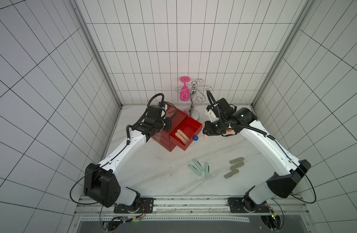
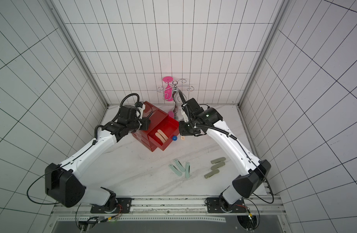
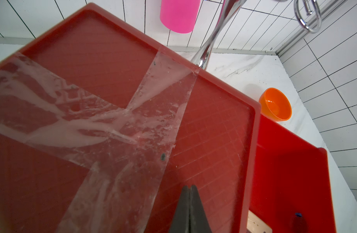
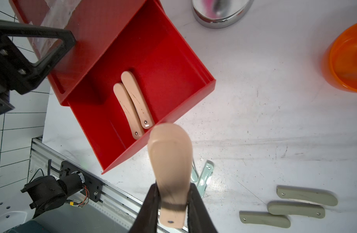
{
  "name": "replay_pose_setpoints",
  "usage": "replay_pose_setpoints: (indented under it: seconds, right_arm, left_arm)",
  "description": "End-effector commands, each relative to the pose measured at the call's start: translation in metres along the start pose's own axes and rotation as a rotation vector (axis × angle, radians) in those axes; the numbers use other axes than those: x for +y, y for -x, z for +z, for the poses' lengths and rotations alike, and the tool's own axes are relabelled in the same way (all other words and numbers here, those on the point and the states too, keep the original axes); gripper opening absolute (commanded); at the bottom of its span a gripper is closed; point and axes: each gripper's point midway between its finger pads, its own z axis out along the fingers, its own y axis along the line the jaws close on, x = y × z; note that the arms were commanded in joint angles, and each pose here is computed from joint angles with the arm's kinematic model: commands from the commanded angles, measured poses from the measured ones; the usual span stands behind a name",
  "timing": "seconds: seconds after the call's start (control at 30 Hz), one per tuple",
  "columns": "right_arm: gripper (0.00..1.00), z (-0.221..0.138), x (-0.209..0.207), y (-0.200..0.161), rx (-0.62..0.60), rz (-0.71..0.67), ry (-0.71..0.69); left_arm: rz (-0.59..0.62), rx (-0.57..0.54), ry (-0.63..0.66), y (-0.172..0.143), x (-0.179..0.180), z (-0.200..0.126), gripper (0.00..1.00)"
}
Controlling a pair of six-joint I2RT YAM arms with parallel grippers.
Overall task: Place the fruit knives into the drawer by color
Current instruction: Place the fruit knife in the drawer.
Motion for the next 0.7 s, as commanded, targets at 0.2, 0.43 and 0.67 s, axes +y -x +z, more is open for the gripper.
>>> replay_pose_setpoints:
  seconds: [0.2, 0.43, 0.67]
  right_arm:
    - [0.22, -0.007, 0.04, 0.044, -0.065, -0.017, 0.082]
    - [0.22, 0.014, 0.048, 0.053, -0.041, -0.021, 0.083]
    - [0.22, 0.035, 0.051, 0.059, -0.019, -0.029, 0.075]
  left_arm:
    - [-0.027, 0.237, 0.065, -0.063, 0.02, 0.015, 0.0]
    - [-0.028, 0.238, 0.059, -0.063, 0.019, 0.015, 0.0]
    - [-0.029, 0.24, 0.055, -0.063, 0.018, 0.016, 0.0]
